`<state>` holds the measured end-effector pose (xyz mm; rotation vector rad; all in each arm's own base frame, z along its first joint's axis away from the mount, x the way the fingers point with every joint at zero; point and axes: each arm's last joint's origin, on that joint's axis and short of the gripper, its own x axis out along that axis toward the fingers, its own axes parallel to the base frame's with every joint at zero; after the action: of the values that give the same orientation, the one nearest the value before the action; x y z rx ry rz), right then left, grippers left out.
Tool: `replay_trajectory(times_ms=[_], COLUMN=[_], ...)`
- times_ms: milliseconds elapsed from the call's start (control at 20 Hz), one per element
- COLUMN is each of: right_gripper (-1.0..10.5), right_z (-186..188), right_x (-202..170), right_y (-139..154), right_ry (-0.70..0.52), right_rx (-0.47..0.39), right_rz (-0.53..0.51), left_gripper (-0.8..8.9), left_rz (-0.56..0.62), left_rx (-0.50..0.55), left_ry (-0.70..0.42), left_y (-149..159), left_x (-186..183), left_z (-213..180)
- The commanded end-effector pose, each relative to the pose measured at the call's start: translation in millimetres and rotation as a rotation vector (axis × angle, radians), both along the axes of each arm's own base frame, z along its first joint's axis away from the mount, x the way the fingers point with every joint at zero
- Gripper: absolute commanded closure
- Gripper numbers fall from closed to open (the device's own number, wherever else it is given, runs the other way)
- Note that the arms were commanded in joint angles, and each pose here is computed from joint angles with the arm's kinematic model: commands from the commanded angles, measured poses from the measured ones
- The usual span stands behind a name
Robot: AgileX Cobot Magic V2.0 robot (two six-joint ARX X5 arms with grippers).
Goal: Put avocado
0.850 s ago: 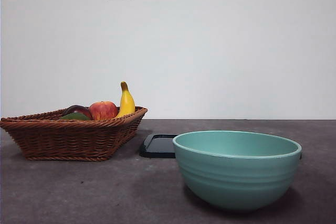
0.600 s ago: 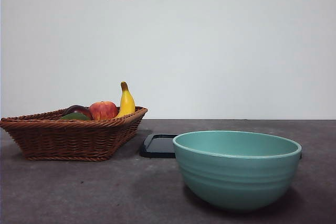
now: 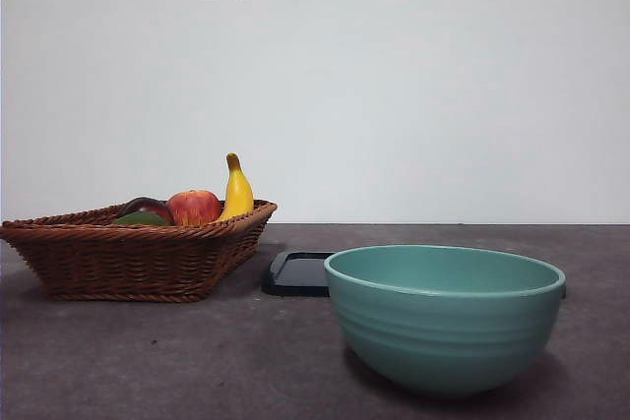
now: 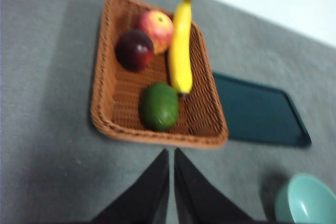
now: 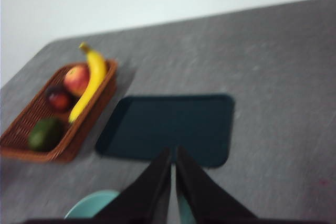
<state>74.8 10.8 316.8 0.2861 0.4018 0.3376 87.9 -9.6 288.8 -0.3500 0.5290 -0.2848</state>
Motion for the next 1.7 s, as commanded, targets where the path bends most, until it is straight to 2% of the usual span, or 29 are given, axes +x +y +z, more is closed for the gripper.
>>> replay_trajectory(times_ms=[50, 400, 750, 1100, 1200, 1250, 1350, 1400, 1700], right_gripper=[9.4, 9.4, 9.4, 9.4, 9.2, 8.5, 6.2, 5.6, 5.4], right_z=[19, 44, 42, 41, 41, 41, 41, 41, 41], right_x=[1, 8, 4, 2, 2, 2, 2, 2, 2], right_y=[2, 11, 23, 25, 25, 25, 25, 25, 25], right_ry=[0.016, 0.14, 0.322, 0.336, 0.336, 0.336, 0.337, 0.337, 0.337], right_rx=[-0.035, -0.026, -0.095, -0.115, -0.115, -0.114, -0.114, -0.114, -0.114], right_rz=[0.063, 0.216, 0.386, 0.427, 0.427, 0.426, 0.426, 0.426, 0.426], left_gripper=[7.99, 7.99, 7.99, 7.98, 7.57, 6.91, 4.66, 4.2, 4.08], left_rz=[-0.078, -0.193, -0.294, -0.318, -0.318, -0.316, -0.315, -0.314, -0.314], left_rx=[0.073, 0.124, 0.148, 0.152, 0.152, 0.149, 0.147, 0.147, 0.147], left_ry=[-0.009, 0.09, 0.15, 0.179, 0.186, 0.189, 0.19, 0.189, 0.196], left_y=[-2, -8, -15, -16, -16, -16, -16, -16, -17], left_x=[0, -1, -6, -8, -8, -8, -8, -8, -5], left_z=[19, 48, 63, 61, 60, 60, 60, 60, 60])
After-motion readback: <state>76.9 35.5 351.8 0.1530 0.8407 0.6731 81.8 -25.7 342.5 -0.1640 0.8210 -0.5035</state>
